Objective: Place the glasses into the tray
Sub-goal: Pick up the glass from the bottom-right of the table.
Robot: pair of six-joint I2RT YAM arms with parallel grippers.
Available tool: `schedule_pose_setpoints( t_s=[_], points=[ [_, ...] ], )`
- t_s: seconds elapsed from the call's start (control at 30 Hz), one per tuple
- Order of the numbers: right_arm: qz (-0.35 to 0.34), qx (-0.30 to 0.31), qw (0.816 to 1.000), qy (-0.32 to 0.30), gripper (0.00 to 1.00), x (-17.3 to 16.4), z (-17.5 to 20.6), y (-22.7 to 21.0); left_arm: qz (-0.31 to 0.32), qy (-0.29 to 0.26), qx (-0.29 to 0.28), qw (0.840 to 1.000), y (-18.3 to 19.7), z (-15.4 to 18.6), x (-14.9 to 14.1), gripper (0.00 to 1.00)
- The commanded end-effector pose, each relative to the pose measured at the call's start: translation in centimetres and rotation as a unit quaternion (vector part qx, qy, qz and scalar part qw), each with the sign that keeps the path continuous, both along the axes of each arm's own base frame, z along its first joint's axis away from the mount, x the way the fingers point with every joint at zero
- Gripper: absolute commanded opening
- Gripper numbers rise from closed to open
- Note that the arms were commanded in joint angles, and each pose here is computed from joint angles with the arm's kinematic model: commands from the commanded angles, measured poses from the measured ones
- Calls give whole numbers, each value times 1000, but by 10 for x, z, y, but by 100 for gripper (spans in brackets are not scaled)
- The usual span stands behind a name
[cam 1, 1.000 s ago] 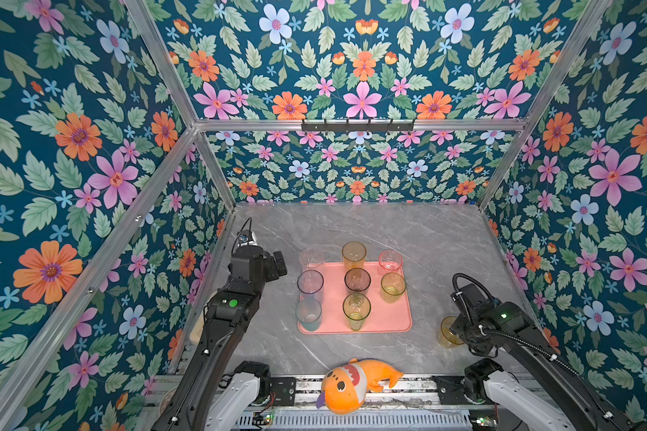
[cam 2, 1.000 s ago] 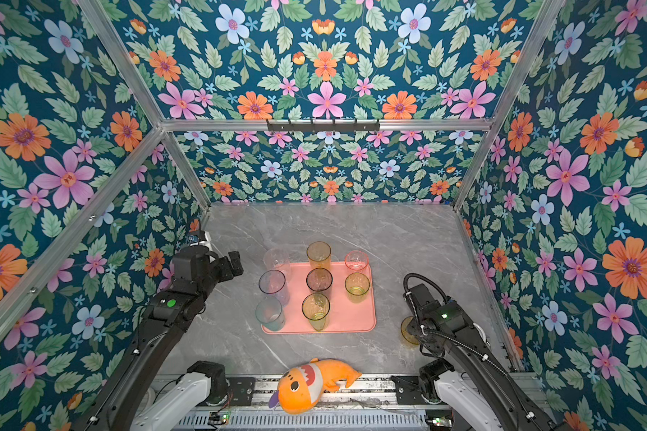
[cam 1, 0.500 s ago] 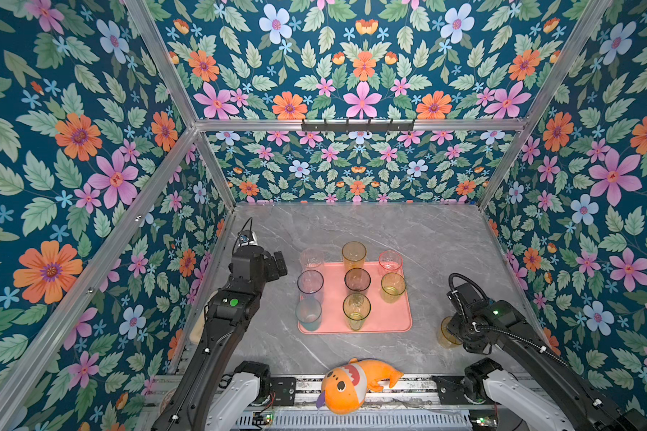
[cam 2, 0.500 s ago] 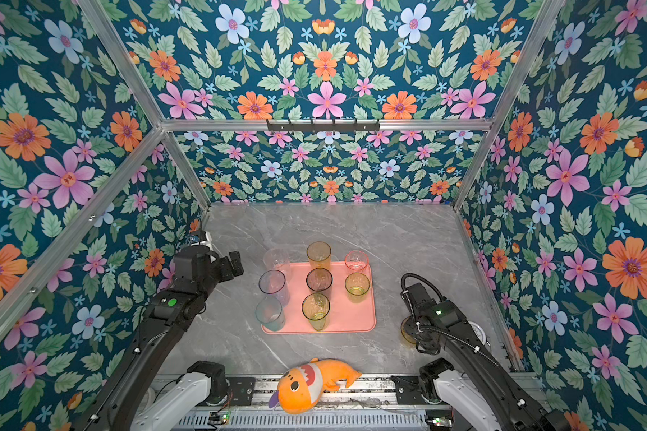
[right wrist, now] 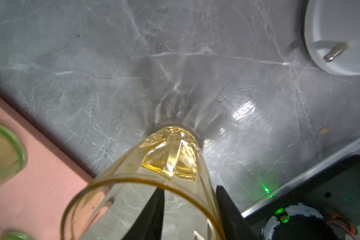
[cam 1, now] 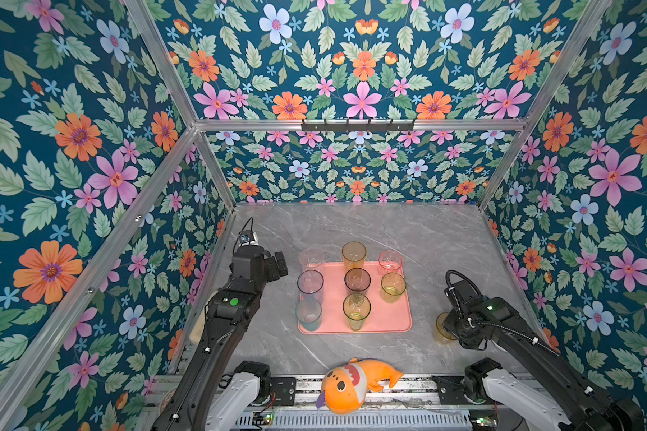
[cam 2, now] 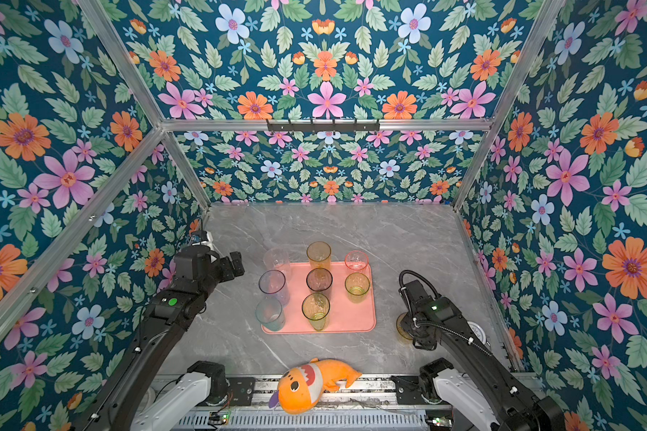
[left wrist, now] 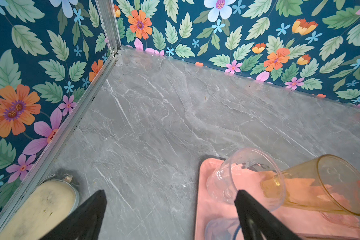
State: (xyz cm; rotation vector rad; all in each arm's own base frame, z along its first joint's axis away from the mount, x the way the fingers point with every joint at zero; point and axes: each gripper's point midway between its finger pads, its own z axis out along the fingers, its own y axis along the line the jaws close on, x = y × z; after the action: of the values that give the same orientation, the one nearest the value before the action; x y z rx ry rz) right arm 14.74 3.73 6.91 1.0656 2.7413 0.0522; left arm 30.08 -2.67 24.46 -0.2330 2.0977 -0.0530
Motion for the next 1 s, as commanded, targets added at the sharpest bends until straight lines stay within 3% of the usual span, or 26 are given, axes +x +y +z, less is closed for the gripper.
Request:
schedule_pose_setpoints(
  t_s=[0.0, 0.47, 0.97],
  points=[
    [3, 1, 1000, -8, 41, 5, 3, 1, 0, -6, 2, 1000, 0, 2, 1, 99],
    [14, -1, 1000, -17, 31, 14, 2, 4, -1, -8, -3, 1000, 0, 3, -1, 99],
    [43, -25, 999, -20, 13, 23, 5, 1, 0, -5, -1, 1000, 1, 3, -2, 99]
  ],
)
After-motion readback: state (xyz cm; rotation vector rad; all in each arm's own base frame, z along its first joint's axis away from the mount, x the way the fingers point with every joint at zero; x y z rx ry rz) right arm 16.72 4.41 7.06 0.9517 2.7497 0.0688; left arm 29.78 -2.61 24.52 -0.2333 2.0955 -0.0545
